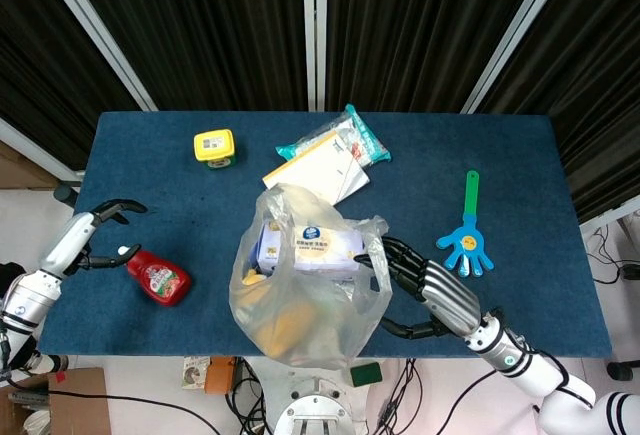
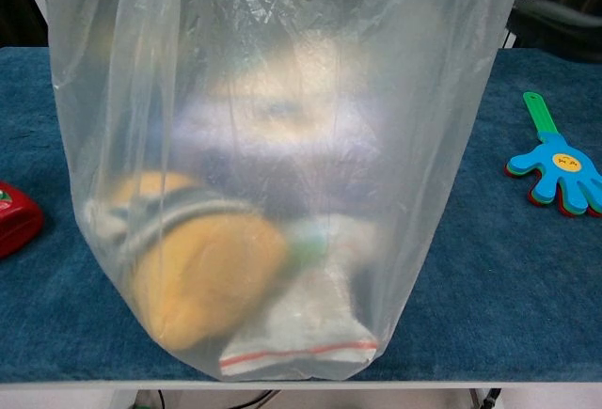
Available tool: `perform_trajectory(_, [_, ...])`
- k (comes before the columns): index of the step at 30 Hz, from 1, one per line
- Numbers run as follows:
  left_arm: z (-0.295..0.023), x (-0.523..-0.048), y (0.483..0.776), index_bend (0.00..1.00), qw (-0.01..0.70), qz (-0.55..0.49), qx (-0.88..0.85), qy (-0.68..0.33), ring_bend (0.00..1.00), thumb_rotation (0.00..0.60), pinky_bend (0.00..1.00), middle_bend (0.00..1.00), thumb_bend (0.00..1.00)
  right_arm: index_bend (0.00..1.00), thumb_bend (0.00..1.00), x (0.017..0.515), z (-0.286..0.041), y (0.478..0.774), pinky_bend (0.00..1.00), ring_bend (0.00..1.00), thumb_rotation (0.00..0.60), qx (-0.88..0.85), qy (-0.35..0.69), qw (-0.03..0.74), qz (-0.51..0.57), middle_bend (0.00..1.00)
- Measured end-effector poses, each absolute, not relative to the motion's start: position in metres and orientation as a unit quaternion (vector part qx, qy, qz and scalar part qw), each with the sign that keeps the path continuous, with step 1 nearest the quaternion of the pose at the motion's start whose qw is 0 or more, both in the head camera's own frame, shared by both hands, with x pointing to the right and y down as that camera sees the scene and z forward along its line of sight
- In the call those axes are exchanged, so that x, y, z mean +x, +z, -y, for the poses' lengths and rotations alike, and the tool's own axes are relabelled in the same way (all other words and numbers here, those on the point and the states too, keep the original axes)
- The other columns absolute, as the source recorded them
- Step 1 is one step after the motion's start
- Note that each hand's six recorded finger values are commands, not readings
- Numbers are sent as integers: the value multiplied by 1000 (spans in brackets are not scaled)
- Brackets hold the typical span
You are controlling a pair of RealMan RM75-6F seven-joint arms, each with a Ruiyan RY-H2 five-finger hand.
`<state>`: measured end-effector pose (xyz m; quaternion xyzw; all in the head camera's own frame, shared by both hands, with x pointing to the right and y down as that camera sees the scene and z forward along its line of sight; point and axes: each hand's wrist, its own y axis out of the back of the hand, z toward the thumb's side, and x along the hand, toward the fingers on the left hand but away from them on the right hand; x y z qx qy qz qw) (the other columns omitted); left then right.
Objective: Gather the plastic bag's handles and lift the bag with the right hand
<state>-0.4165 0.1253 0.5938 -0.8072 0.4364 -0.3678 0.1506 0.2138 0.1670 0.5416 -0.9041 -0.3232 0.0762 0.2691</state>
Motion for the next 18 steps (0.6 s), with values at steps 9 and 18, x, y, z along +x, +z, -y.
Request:
perform_trajectory(9, [-125,-418,592,273,152,-436,-808,-367,184,397,344,252,264,46,110,193,-167,540,19,0,600,-918,69,251,300,70])
perform_trajectory(18, [-125,-420,590,273,150,-437,-807,-368,184,392,344,251,264,46,82,190,-165,530,16,0,600,-937,28,170,305,70])
